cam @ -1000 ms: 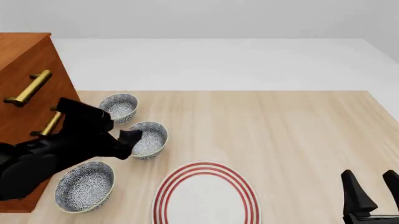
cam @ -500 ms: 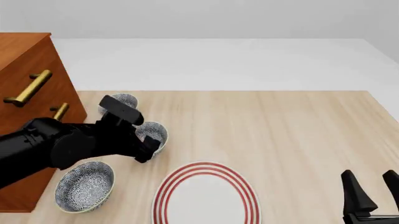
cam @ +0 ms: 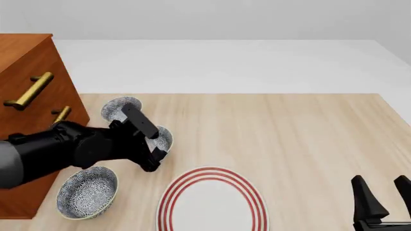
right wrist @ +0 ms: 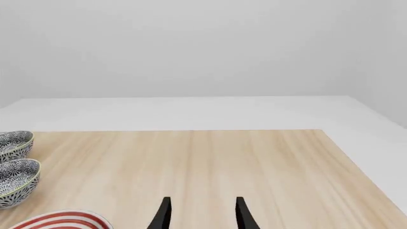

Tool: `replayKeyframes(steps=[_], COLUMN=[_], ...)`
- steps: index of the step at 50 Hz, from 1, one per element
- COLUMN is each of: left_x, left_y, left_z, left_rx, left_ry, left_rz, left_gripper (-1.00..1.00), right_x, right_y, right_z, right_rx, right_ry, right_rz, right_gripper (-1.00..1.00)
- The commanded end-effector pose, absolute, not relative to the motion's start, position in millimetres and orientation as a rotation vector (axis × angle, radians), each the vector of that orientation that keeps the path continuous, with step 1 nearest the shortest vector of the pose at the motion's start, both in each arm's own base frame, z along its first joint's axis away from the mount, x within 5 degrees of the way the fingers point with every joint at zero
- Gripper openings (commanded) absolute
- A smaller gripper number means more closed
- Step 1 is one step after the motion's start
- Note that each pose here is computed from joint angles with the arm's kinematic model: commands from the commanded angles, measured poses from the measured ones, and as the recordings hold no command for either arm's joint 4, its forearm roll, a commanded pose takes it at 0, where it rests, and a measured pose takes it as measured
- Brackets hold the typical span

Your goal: Pick up the bowl and put it in the middle on the plate.

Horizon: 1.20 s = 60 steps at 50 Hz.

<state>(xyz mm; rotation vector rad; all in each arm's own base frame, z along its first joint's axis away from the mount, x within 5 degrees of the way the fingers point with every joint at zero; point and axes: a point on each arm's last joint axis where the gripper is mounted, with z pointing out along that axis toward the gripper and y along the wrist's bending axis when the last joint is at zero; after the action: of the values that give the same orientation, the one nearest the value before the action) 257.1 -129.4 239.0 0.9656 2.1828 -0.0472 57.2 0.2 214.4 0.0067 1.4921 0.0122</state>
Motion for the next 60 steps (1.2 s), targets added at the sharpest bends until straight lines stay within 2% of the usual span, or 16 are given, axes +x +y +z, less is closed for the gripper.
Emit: replayKeyframes(steps=[1, 27, 43, 60], left_x=[261, 282, 276, 282], left_y=[-142, -124, -128, -117], left_z=[226, 197, 171, 160], left_rx=[1.09, 1.192, 1.201, 1.17], left_ry=[2.155, 2.198, 2.255, 2.283], left_rz=[-0.027, 0.068, 0.042, 0.061], left_gripper=[1.0, 1.0, 1.0, 1.0], right_x=[57, 57, 57, 57], right_y=[0, 0, 0, 0], right_z=[215, 214, 215, 214], right_rx=[0.005, 0.007, 0.005, 0.006], right_ry=[1.491, 1.493, 1.491, 1.492], right_rz=[0.011, 0.013, 0.012, 0.013], right_gripper=[1.0, 1.0, 1.0, 1.0])
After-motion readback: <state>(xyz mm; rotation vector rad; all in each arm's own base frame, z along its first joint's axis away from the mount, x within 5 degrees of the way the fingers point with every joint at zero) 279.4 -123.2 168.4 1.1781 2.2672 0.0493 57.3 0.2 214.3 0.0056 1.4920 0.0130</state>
